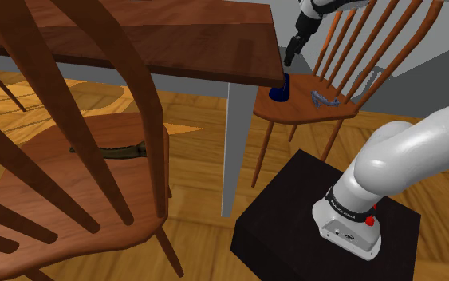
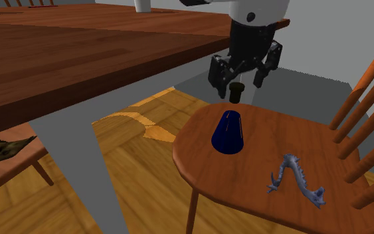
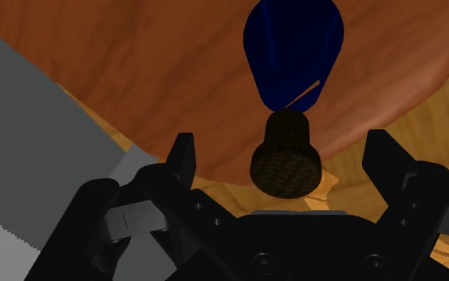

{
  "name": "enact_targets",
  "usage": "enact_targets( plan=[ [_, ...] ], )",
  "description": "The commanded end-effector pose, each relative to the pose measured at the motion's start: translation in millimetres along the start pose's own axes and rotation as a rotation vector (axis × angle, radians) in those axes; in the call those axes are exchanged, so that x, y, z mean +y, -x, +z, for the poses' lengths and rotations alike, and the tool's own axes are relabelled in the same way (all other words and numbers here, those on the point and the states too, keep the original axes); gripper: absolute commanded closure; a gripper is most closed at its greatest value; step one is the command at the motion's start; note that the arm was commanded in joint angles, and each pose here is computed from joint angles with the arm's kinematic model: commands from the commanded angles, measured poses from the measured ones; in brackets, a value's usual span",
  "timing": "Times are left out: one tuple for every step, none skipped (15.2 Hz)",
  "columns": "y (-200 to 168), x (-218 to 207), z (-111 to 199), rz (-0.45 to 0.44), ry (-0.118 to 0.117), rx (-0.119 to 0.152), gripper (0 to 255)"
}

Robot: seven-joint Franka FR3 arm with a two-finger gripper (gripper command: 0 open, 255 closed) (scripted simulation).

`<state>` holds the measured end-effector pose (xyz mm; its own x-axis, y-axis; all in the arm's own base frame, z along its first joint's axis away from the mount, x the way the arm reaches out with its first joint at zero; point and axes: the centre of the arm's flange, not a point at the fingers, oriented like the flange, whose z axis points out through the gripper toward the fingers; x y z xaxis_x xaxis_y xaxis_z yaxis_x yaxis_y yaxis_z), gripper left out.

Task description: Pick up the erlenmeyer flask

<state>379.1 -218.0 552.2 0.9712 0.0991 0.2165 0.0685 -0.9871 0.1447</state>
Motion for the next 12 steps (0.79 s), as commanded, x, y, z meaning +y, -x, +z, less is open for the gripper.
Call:
enact_targets(
  plan=[
    [2.1, -2.5, 9.8, 0.0, 0.0, 0.001, 0],
    [3.2, -3.3, 14.9, 0.0, 0.0, 0.001, 0],
    [3.9, -3.7, 17.9, 0.0, 0.0, 0.001, 0],
    [3.9, -3.8, 17.9, 0.0, 0.0, 0.001, 0],
    [3.3, -3.7, 18.3, 0.0, 0.0, 0.001, 255],
    [3.6, -3.6, 18.2, 0.0, 0.0, 0.001, 255],
    [3.6, -3.6, 18.4, 0.0, 0.0, 0.001, 255],
    [3.6, -3.5, 18.4, 0.0, 0.0, 0.001, 255],
    [3.8, -3.4, 18.2, 0.0, 0.0, 0.001, 255],
    [3.9, -3.5, 18.2, 0.0, 0.0, 0.001, 255],
    [4.0, -3.4, 18.2, 0.0, 0.0, 0.001, 255],
    [3.9, -3.5, 18.2, 0.0, 0.0, 0.001, 255]
  ],
)
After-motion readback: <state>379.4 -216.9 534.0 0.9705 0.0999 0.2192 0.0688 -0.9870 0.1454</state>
